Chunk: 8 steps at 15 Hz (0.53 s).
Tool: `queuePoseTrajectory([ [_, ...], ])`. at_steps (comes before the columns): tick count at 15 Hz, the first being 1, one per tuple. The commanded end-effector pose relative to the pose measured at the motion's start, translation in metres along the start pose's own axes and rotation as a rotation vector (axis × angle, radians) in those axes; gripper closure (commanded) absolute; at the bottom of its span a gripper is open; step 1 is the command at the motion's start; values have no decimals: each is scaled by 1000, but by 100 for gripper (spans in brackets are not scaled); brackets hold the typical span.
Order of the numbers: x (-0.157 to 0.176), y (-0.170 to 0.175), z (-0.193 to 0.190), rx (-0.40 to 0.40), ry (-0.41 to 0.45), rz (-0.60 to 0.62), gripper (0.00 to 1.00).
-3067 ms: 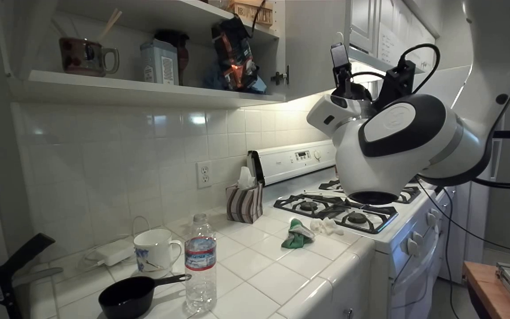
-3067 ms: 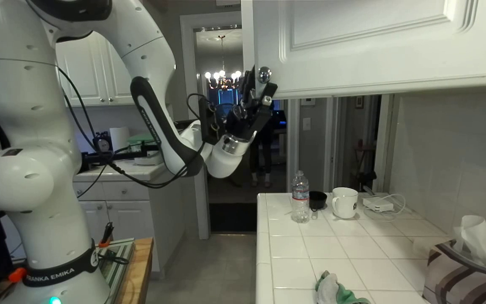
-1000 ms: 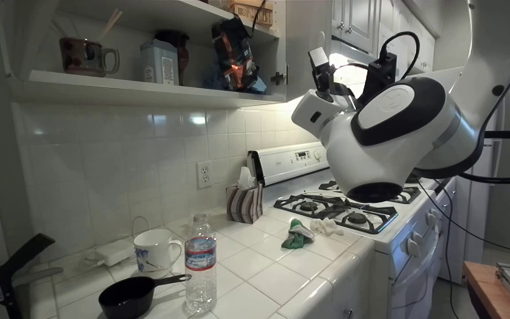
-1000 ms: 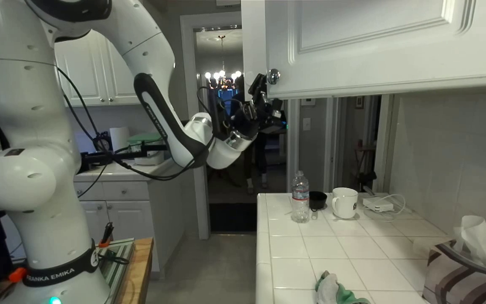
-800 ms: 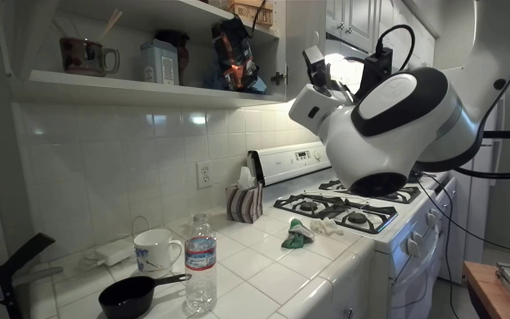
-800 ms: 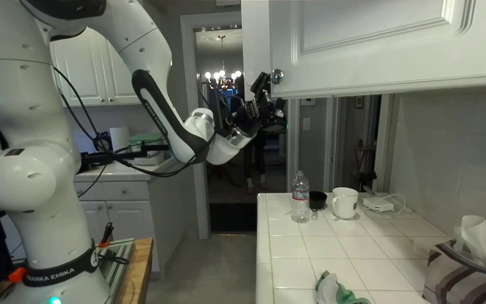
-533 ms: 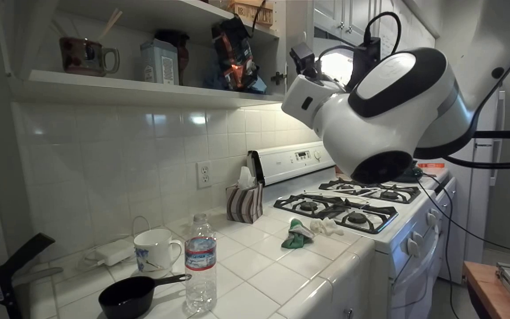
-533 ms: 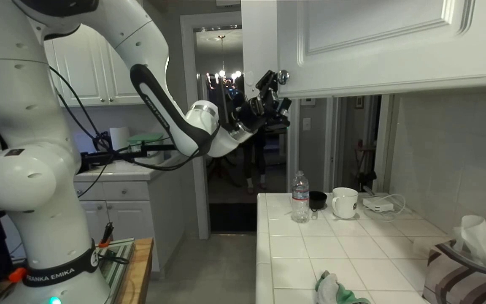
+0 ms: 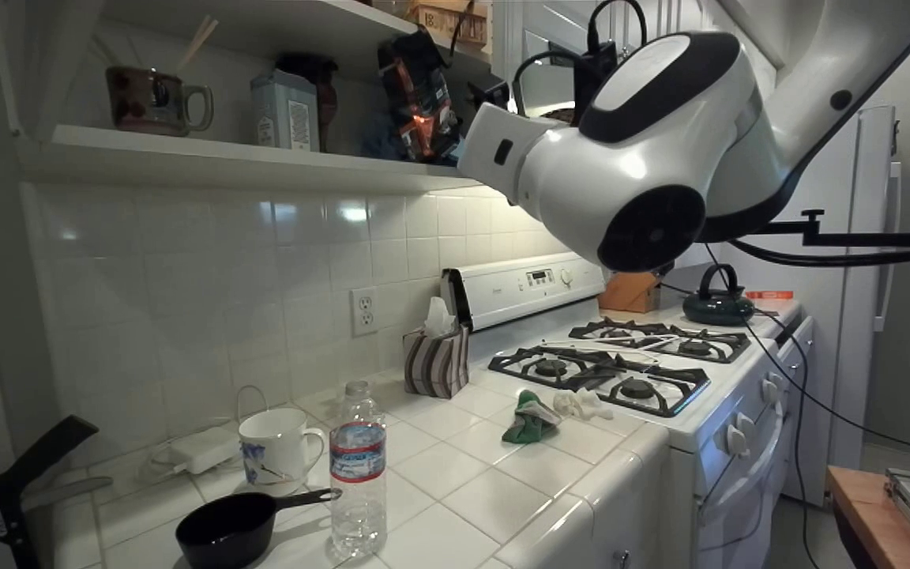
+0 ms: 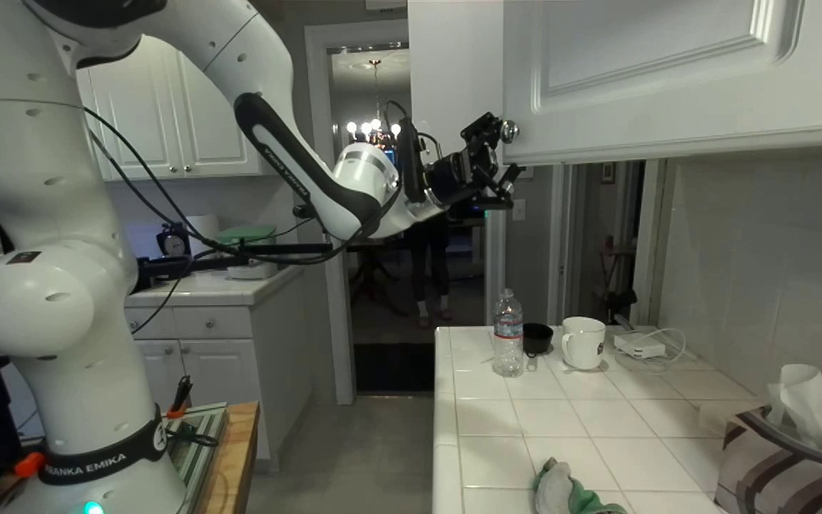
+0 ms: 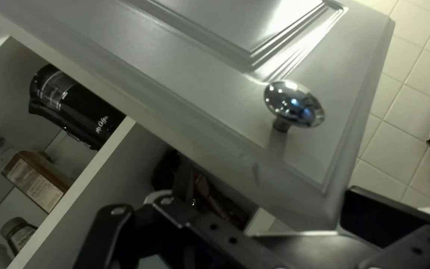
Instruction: Fully close the right part of the cabinet
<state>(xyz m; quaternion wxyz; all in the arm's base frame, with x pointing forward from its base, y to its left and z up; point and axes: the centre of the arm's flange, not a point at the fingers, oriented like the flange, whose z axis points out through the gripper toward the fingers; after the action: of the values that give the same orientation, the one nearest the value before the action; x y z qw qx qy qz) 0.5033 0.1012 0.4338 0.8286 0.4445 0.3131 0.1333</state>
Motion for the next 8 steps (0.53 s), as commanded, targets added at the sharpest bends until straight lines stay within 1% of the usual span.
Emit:
queuePoseTrajectory([
  [1,10,43,26,-101,-9,-27,0],
  [3,22,36,13,-119,23,-58,0],
  [5,31,32,-4,-157,77,-85,0],
  [8,35,39,-22,-218,152,-99,0],
])
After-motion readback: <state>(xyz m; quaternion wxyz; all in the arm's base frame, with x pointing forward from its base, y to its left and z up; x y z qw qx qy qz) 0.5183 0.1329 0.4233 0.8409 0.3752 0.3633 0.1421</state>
